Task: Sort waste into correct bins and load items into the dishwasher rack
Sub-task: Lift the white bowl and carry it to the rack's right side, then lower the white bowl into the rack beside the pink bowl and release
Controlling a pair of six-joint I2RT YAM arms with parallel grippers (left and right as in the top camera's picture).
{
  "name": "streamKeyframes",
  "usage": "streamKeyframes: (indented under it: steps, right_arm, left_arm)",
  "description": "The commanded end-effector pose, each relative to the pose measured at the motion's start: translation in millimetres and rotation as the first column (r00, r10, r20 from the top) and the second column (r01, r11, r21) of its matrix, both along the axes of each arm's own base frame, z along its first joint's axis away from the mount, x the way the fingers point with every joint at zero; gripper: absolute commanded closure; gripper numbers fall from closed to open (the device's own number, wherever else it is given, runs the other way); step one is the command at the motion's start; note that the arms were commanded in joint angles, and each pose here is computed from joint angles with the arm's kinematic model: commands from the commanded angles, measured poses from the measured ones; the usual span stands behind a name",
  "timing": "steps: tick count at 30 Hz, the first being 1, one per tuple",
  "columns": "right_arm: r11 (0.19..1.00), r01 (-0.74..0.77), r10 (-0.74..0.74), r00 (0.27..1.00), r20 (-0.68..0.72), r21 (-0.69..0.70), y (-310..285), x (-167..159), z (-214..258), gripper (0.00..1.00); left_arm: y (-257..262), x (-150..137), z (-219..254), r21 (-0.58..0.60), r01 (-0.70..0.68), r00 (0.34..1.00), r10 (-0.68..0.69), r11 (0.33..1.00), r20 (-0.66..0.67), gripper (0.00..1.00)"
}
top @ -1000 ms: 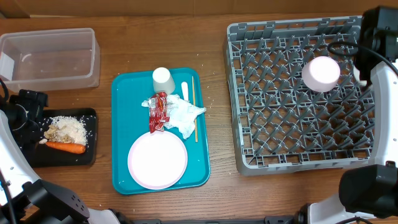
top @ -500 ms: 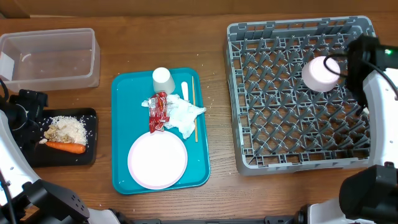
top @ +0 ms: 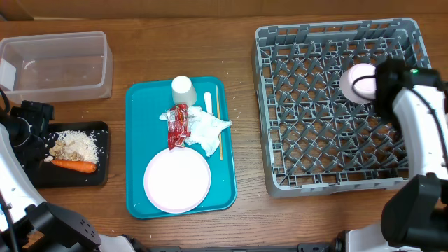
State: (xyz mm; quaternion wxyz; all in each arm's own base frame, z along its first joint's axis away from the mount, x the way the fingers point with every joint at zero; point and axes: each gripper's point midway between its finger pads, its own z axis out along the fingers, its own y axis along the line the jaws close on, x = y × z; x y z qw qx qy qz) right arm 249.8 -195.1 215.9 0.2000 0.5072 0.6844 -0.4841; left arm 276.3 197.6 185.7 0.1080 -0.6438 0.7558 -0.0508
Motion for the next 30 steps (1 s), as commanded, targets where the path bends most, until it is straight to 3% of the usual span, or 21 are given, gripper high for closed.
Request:
streamKeyframes:
  steps: [1, 13, 25, 30]
  right_arm:
    - [0.995, -0.101, 0.101, 0.987, -0.129, 0.005, 15, 1, -14, 0.96]
    - [0.976, -0.217, 0.217, 0.937, -0.273, 0.030, 37, 8, -38, 0.96]
    - [0.937, -0.335, 0.257, 0.849, -0.461, -0.095, 13, 32, -10, 0.96]
    - [0.924, -0.377, 0.290, 0.800, -0.526, -0.065, 9, 47, -12, 0.96]
  left_arm:
    - [1, -1, -3, -0.001, -0.011, 1.000, 0.011, 1.000, -0.010, 0.00]
    - [1, -1, -2, -0.001, -0.011, 1.000, 0.011, 1.000, -0.010, 0.00]
    - [1, -1, -3, -0.001, -0.011, 1.000, 0.011, 1.000, -0.010, 0.00]
    - [1, -1, -2, -0.001, -0.011, 1.000, 0.011, 1.000, -0.010, 0.00]
